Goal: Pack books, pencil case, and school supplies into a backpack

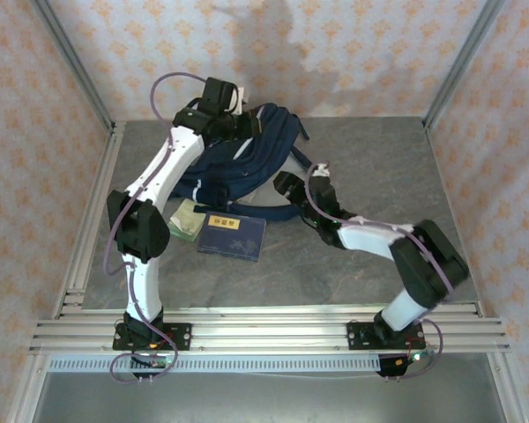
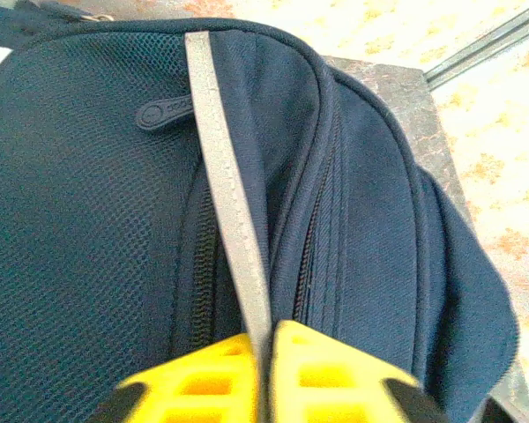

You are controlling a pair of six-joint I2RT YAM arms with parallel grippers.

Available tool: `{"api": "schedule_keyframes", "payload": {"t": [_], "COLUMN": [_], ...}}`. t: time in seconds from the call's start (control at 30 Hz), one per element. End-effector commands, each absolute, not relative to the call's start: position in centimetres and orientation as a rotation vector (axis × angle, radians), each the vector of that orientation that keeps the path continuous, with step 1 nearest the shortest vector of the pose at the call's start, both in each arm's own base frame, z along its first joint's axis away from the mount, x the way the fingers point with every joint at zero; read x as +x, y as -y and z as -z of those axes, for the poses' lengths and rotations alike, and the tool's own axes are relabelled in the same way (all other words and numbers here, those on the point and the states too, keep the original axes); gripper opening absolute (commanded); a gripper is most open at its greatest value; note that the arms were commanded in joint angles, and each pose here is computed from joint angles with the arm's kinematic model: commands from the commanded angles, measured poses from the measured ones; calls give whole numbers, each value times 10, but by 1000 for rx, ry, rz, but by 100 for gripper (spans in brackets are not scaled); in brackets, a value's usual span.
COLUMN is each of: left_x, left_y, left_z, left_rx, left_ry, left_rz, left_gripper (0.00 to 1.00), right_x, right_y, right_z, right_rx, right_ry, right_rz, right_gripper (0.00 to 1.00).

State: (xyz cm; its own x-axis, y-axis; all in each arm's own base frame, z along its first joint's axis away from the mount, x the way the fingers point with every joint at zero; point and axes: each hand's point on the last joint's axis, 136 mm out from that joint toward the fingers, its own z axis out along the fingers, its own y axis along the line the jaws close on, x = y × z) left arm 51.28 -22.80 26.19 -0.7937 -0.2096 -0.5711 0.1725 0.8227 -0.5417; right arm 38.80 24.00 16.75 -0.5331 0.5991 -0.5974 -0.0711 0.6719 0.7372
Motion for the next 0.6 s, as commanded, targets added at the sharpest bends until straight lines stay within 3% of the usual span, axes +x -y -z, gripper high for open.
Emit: {"api": "schedule_keyframes", "payload": {"t": [0.0, 0.07, 0.2, 0.4, 0.57], "left_x": [515, 508, 482, 431, 388], "left_y": [241, 235, 214, 142, 89], "left_z": [-299, -303, -313, -267, -206], "left_rx": [-4, -11, -33, -249, -460], "left_ry": [-2218, -2211, -2183, -2235, -2306], "left_rz": [877, 845, 770, 443, 213], "left_gripper": [25, 36, 47, 47, 46], "right_x": [372, 361, 344, 321, 295], "right_y": [-202, -186, -176, -207, -276], "right_z": [-172, -180, -191, -187, -142], "right_rx": [450, 461, 433, 327, 99], "right_ry": [-1940, -1931, -1934, -1979, -2119], "right_rz": [-733, -682, -653, -761, -787], "right_gripper": [76, 76, 76, 69, 59]}}
